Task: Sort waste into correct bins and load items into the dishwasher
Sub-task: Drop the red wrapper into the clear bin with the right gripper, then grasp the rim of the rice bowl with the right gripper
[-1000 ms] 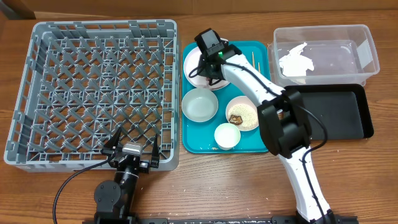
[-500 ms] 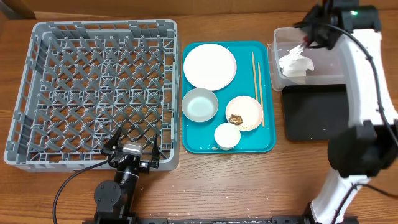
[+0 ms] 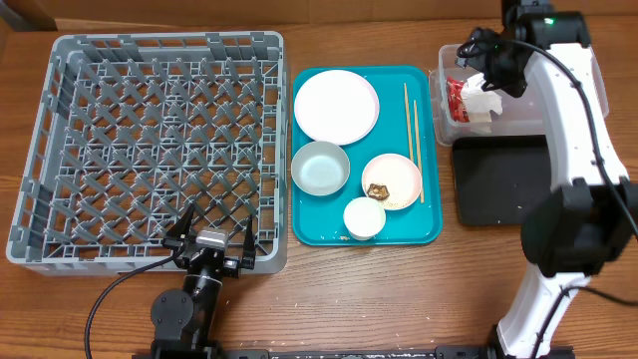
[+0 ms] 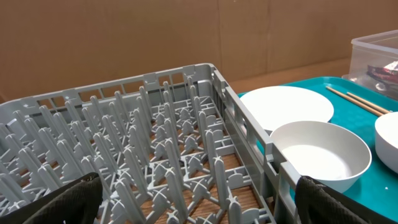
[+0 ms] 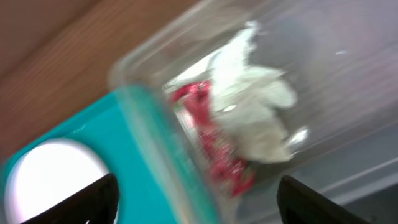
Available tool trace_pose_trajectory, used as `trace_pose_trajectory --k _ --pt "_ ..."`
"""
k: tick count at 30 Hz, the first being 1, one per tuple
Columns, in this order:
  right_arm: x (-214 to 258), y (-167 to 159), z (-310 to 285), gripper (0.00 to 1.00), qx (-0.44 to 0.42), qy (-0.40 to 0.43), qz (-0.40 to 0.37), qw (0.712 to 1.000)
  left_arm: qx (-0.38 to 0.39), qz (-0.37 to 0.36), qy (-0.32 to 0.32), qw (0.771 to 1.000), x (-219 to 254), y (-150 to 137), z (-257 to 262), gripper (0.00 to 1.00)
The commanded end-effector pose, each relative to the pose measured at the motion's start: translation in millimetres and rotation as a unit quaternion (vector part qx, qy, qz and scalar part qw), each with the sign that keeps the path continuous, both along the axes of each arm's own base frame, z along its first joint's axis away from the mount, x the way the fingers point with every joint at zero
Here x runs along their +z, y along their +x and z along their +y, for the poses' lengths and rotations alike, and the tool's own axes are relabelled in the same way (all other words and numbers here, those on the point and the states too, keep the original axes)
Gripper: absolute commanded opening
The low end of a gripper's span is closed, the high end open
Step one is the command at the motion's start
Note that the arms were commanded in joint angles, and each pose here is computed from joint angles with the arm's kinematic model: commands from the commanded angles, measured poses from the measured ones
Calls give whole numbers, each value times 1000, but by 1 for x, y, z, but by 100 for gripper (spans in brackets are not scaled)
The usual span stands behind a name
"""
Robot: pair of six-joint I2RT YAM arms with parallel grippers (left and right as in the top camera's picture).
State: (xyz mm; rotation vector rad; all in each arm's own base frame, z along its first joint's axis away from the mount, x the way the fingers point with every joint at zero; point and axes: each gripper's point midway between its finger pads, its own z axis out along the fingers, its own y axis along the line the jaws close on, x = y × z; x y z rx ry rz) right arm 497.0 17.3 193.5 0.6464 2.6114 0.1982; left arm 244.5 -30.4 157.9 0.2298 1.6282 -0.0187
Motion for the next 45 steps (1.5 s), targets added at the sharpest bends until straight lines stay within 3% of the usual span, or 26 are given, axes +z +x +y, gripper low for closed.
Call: trace_pose_trajectory --k 1,7,20,30,39,45 --pt "71 -22 62 79 118 38 -68 990 -1 -2 7 1000 -1 0 0 99" --pt "44 -57 112 74 166 41 2 985 -1 -2 7 1000 -1 0 0 100" --pt "-50 -108 144 69 101 11 128 987 -1 -2 7 1000 -1 0 0 100" --pt "-99 -110 159 45 57 21 121 991 -1 -2 7 1000 -1 0 0 100" --pt "-115 -102 179 33 21 43 86 995 -1 -2 7 1000 -1 0 0 100" --pt "-130 -115 189 29 8 31 107 994 -1 -2 7 1000 -1 0 0 100"
